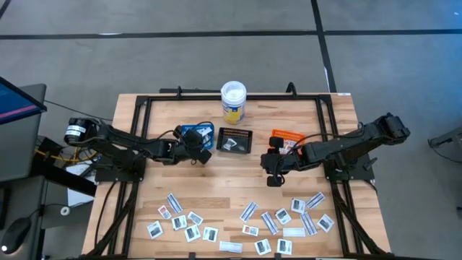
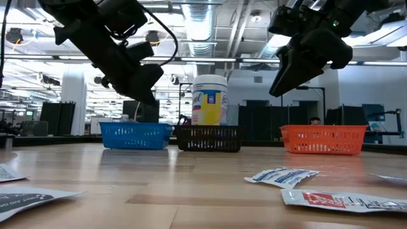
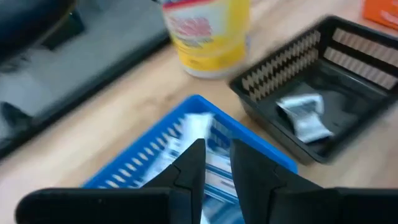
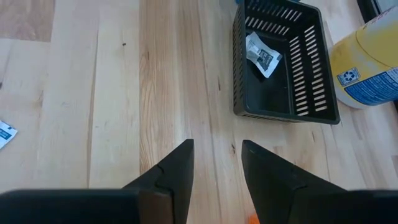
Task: Pick & Place First Aid Supplies
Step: Put the blue bandage into the blue bin
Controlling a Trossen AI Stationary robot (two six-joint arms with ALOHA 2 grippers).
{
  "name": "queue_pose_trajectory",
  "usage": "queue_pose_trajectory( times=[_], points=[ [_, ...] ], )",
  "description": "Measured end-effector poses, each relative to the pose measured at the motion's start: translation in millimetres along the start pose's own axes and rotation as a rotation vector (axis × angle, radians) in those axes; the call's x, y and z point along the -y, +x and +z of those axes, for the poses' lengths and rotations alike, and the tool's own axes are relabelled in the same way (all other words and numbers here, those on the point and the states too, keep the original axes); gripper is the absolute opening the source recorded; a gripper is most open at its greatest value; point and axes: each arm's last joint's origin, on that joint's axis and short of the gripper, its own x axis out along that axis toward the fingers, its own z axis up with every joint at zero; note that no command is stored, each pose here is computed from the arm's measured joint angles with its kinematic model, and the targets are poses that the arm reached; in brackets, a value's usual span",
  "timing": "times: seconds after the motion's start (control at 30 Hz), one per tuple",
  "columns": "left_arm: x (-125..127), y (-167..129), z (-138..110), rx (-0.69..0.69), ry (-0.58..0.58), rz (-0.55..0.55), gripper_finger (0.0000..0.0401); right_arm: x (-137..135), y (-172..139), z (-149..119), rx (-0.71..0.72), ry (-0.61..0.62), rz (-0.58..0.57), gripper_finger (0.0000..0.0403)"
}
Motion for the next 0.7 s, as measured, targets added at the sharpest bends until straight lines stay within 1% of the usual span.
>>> queue_pose_trajectory(
  times=[0.07, 0.13, 0.23, 0.47, 0.7],
  points=[
    [-0.5, 2.2, 0.0, -0.032, -0.007, -0.055, 0.0076, 0.0, 0.0, 0.0, 0.0, 0.0, 0.0, 0.0128],
    [-1.8, 5.2, -0.4, -0.052, -0.011, -0.074, 0.0076, 0.0, 0.0, 0.0, 0.0, 0.0, 0.0, 0.0128],
    [-7.5, 10.8, -6.4, -0.073, -0.019, -0.044, 0.0076, 0.0, 0.0, 0.0, 0.0, 0.0, 0.0, 0.0128],
    [-25.6, 23.3, -29.9, -0.14, -0.075, 0.045, 0.0076, -0.1, -0.1, 1.6, 0.015, 0.006, 0.001, 0.0128],
    [-32.9, 28.7, -29.5, -0.14, -0.133, 0.081, 0.0076, -0.2, -0.1, 3.2, 0.03, 0.006, 0.002, 0.0128]
  ],
)
